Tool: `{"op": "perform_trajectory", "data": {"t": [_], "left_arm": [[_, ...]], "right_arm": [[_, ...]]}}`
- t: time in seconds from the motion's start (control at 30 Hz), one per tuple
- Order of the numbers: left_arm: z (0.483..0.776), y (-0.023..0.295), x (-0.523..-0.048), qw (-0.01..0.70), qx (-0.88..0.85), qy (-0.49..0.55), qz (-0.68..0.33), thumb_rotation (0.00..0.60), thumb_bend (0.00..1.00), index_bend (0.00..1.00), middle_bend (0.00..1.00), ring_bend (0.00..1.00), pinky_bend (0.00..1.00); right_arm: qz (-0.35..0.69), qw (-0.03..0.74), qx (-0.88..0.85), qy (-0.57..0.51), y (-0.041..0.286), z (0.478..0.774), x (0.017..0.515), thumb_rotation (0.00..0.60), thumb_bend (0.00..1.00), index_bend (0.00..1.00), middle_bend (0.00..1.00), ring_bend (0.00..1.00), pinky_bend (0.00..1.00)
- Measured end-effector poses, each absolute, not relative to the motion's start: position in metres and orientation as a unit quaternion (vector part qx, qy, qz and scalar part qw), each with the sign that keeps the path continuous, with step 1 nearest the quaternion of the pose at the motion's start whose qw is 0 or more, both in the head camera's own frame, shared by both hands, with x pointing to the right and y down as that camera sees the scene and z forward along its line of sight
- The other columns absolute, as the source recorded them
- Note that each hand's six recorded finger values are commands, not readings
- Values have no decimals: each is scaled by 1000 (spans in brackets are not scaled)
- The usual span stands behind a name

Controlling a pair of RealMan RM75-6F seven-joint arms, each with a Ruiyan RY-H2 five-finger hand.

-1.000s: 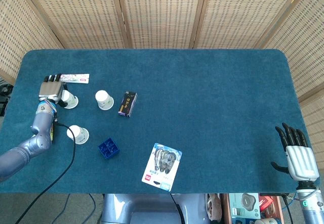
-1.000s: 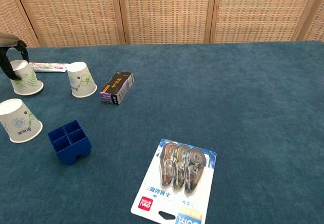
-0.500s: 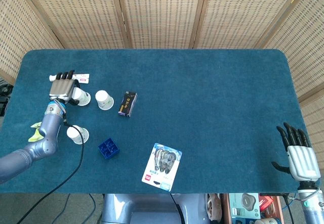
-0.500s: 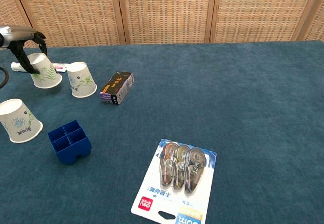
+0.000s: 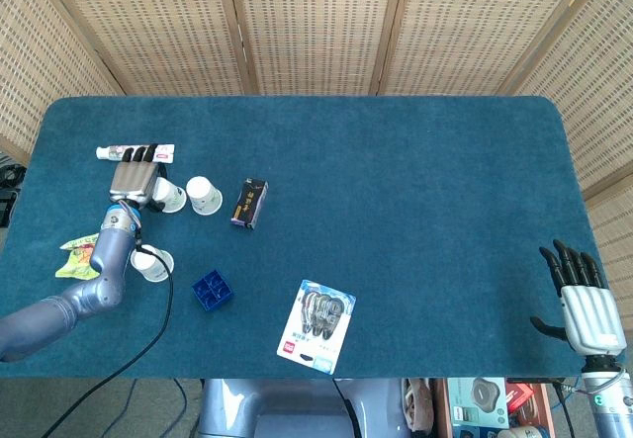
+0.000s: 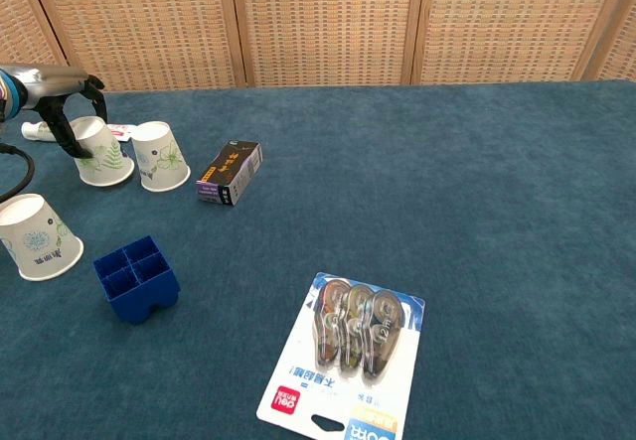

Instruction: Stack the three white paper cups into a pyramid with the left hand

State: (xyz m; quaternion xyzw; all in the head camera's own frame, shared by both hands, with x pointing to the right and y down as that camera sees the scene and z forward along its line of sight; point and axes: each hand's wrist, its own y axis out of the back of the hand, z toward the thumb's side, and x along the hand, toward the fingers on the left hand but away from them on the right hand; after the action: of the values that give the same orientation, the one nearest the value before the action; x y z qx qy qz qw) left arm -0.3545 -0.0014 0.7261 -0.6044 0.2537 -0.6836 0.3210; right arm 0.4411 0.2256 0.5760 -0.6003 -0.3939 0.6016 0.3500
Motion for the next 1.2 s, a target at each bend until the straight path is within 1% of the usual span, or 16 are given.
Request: {"op": "perform_trajectory", "data": {"t": [0.07,0.13,0.2,0.3,0.4,0.47,0.8,1.0,1.2], "left_arm": [[728,-1,-354,320,-604,256,-683,600,255,411,0,0,0],[728,-1,-354,321,-603,257,-684,600,255,351,0,0,0],[729,-1,-355,323,-600,258,-685,600,256,269,0,0,0],[729,-2,-355,323,-598,265,-684,600,255,188,0,0,0],[728,-3,-355,326,-595,270,-683,600,256,114,0,0,0],[727,-3,-356,327,-594,274,-682,600,256,91,0,0,0],[725,-2,-356,324,-599,285,-675,600,256,90,0,0,0],[707,-5,-354,321,-614,302,-654,600,256,90,0,0,0],[679,0,-348,337,-631,303,-629,600,256,92,0,0,0]], "right_arm": [[602,349,-601,-394,226,576,441,600,92,0,0,0,0],[601,349,-601,-394,226,576,441,600,91,0,0,0,0],[601,349,-602,-394,226,576,441,600,91,0,0,0,0],[600,349,-602,-394,226,576,440,600,91,0,0,0,0],[600,350,-602,-394,226,576,440,600,91,0,0,0,0],[600,350,-602,-394,226,576,440,600,91,0,0,0,0],[600,350,-601,-395,226,575,441,600,91,0,0,0,0],[600,350,-601,-396,226,575,440,600,91,0,0,0,0],[598,351,-604,-393,227,574,438,600,91,0,0,0,0]]}}
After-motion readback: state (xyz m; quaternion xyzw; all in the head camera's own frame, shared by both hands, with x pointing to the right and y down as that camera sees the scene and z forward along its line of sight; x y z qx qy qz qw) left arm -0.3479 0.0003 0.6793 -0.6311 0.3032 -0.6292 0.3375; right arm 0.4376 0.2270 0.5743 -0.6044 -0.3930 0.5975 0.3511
